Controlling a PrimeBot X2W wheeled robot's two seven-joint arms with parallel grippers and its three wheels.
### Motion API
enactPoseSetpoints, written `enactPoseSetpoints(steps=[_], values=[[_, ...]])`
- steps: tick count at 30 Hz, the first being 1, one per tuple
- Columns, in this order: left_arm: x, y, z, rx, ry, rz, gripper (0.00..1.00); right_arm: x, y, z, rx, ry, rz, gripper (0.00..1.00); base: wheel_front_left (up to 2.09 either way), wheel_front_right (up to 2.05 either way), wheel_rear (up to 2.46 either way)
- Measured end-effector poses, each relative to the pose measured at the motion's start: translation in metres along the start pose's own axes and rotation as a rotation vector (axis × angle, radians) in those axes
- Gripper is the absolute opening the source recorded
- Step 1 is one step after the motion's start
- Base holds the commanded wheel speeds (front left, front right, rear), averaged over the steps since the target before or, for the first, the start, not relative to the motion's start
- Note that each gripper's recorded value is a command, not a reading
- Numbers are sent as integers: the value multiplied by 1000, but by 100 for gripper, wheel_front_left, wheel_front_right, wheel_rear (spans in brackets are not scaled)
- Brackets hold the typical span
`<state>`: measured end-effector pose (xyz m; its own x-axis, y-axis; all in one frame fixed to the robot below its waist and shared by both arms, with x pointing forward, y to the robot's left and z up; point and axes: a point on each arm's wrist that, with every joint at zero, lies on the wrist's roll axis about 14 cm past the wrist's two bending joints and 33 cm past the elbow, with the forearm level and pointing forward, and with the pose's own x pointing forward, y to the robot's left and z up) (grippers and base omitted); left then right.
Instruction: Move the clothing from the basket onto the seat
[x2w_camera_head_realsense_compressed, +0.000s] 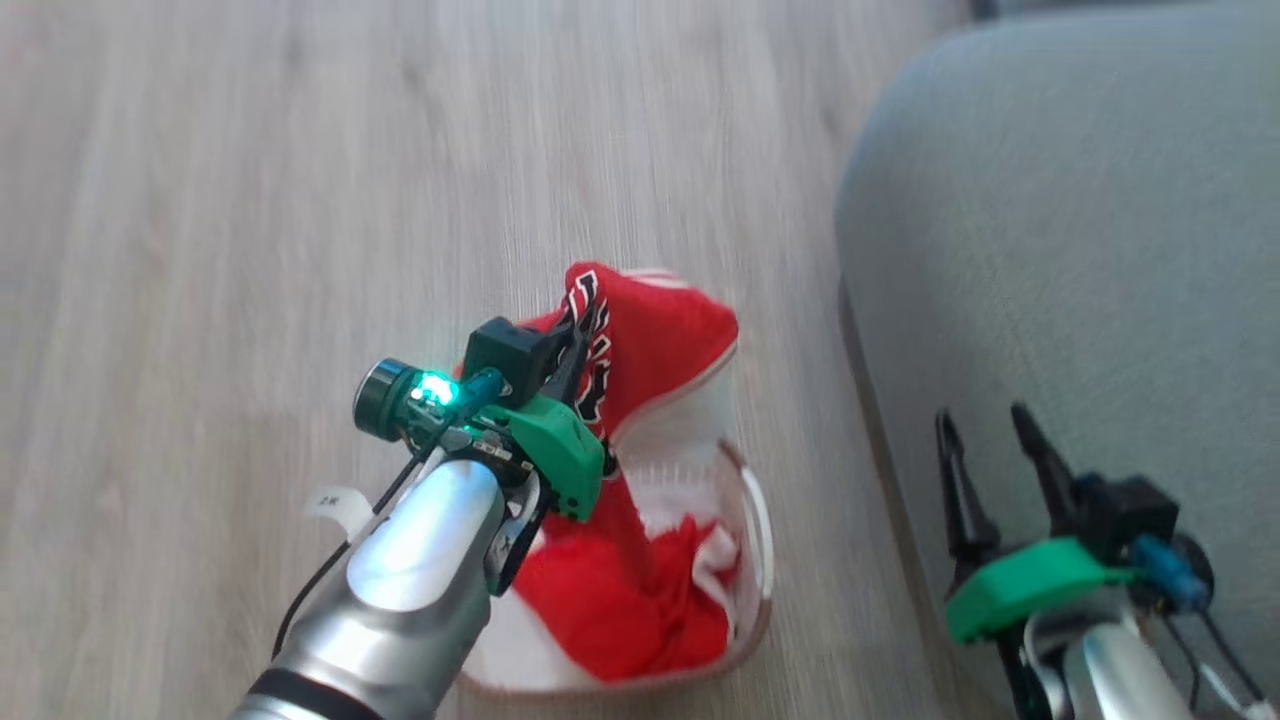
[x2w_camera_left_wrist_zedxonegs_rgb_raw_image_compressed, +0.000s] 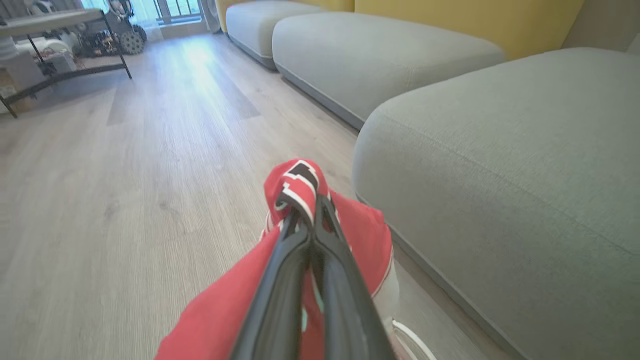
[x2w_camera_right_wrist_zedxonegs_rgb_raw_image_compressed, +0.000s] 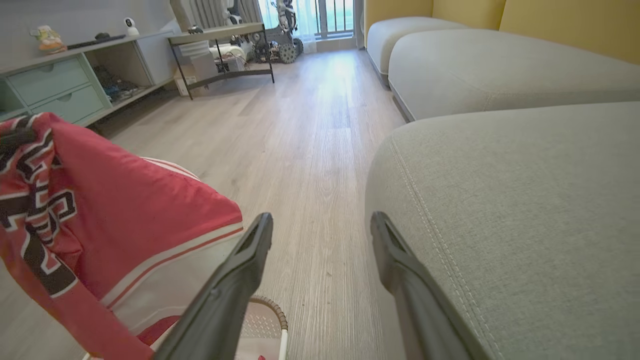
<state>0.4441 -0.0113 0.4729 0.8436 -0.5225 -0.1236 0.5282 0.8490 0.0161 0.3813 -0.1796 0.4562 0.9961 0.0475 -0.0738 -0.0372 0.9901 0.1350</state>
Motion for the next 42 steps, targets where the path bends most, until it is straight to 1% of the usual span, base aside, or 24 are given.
enactPoseSetpoints(steps=[3, 9, 14, 16, 20, 27, 29, 34, 38, 42], values=[[-9, -5, 32, 28, -62, 2, 0, -15, 4, 12, 0, -39, 9, 100, 0, 0, 0], [-21, -18, 86, 90, -161, -13, 0, -29, 14, 41, -6, -129, 37, 100, 0, 0, 0], [-20, -30, 124, 142, -227, -43, 0, -35, 20, 49, -10, -158, 55, 100, 0, 0, 0], [-19, -36, 136, 146, -245, -60, 0, -36, 25, 49, -12, -160, 70, 100, 0, 0, 0], [-18, -44, 145, 167, -251, -82, 0, -37, 49, 49, -6, -159, 140, 100, 0, 0, 0], [-20, -61, 155, 185, -248, -117, 0, -36, 120, 53, -14, -162, 363, 100, 0, 0, 0], [-22, -66, 161, 197, -260, -129, 0, -35, 134, 57, -26, -169, 407, 100, 0, 0, 0], [-28, -75, 172, 195, -288, -142, 0, -32, 148, 56, -56, -159, 460, 100, 0, 0, 0], [-32, -82, 176, 198, -296, -152, 0, -31, 163, 48, -83, -125, 516, 100, 0, 0, 0], [-34, -85, 173, 190, -288, -160, 0, -25, 167, 41, -101, -91, 536, 100, 0, 0, 0]])
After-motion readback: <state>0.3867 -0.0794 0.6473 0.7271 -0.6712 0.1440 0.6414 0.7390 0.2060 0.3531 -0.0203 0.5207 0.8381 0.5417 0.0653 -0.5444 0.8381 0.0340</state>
